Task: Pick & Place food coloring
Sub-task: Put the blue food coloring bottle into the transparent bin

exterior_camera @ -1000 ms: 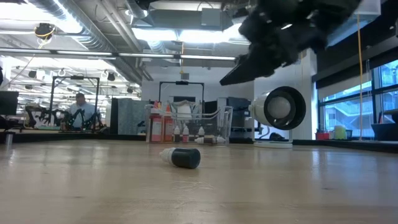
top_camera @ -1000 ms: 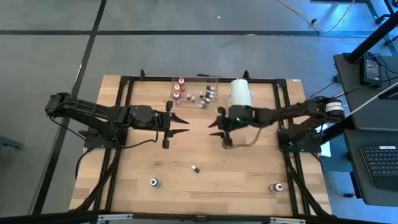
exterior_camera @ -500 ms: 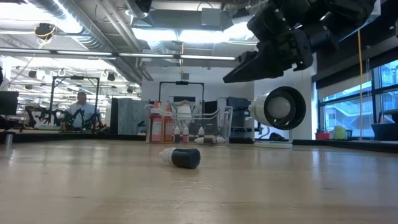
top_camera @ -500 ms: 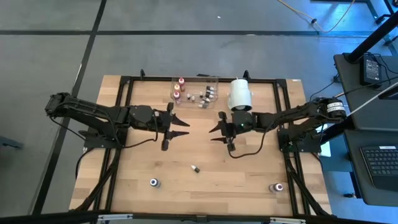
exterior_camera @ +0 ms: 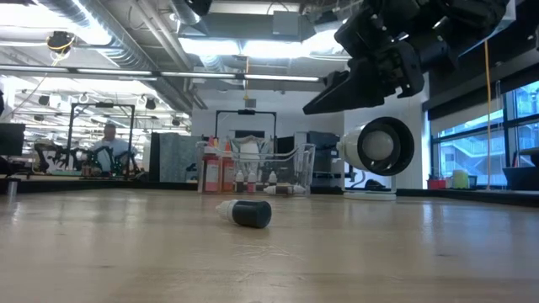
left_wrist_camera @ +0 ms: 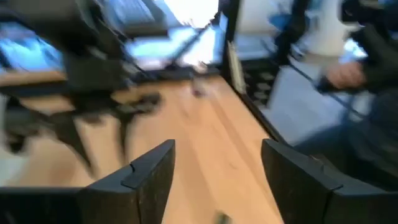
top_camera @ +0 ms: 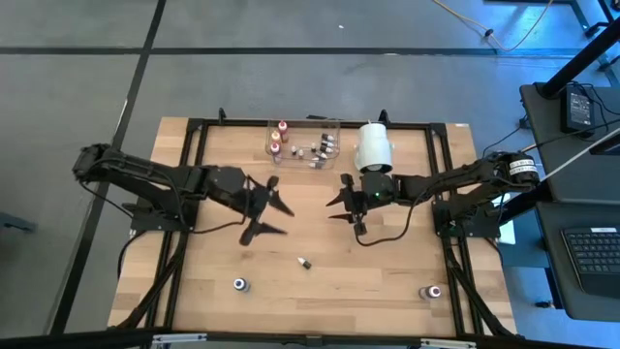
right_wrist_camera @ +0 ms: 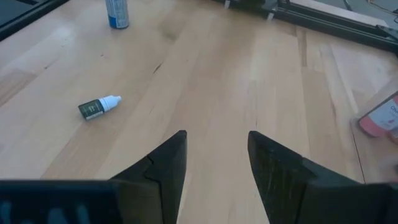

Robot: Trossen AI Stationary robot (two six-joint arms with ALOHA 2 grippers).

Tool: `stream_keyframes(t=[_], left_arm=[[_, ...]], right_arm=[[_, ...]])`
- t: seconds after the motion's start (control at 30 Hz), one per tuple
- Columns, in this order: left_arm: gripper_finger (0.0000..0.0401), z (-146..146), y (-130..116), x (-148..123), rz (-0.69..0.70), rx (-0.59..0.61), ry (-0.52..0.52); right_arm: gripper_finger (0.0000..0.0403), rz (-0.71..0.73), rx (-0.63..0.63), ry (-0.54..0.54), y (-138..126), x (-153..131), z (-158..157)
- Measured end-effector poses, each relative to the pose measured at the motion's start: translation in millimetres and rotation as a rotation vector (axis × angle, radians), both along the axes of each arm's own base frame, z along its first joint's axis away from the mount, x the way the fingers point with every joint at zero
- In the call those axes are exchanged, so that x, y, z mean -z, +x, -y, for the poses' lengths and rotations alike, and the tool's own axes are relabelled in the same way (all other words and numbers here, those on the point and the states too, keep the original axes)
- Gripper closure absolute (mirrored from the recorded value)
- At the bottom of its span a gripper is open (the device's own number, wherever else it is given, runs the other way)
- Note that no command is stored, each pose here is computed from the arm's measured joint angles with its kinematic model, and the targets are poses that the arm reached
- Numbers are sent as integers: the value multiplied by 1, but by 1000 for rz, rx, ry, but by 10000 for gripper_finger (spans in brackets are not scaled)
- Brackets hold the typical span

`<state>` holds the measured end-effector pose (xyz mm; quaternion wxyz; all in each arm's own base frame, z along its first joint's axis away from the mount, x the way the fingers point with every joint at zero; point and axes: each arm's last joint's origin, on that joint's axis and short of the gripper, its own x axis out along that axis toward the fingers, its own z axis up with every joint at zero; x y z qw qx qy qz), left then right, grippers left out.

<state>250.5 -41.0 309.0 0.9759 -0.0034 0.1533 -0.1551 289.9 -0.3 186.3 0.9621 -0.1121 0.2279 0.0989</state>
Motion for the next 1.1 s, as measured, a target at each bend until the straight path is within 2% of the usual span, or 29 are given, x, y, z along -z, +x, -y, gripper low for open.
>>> stream_keyframes(t=[0.13, 0.33, 0.57, 0.77, 0.97, 1.1], left_arm=[[169, 13, 5, 5, -206, 9, -26], [168, 41, 16, 22, -499, 60, 50], [168, 71, 3, 45, -769, 100, 66], [168, 92, -6, 47, -763, 85, 128], [169, 101, -9, 47, -797, -44, 0], [172, 111, -8, 58, -841, -48, 8]], right_arm=[[230, -1, 34, -15, 0, 0, 3], [230, -15, 87, -31, -1, 1, 10], [230, -38, 92, -31, -2, 3, 12], [230, -41, 92, -31, -2, 4, 12], [230, -41, 92, -31, -2, 4, 12], [230, -41, 92, -31, -2, 3, 12]])
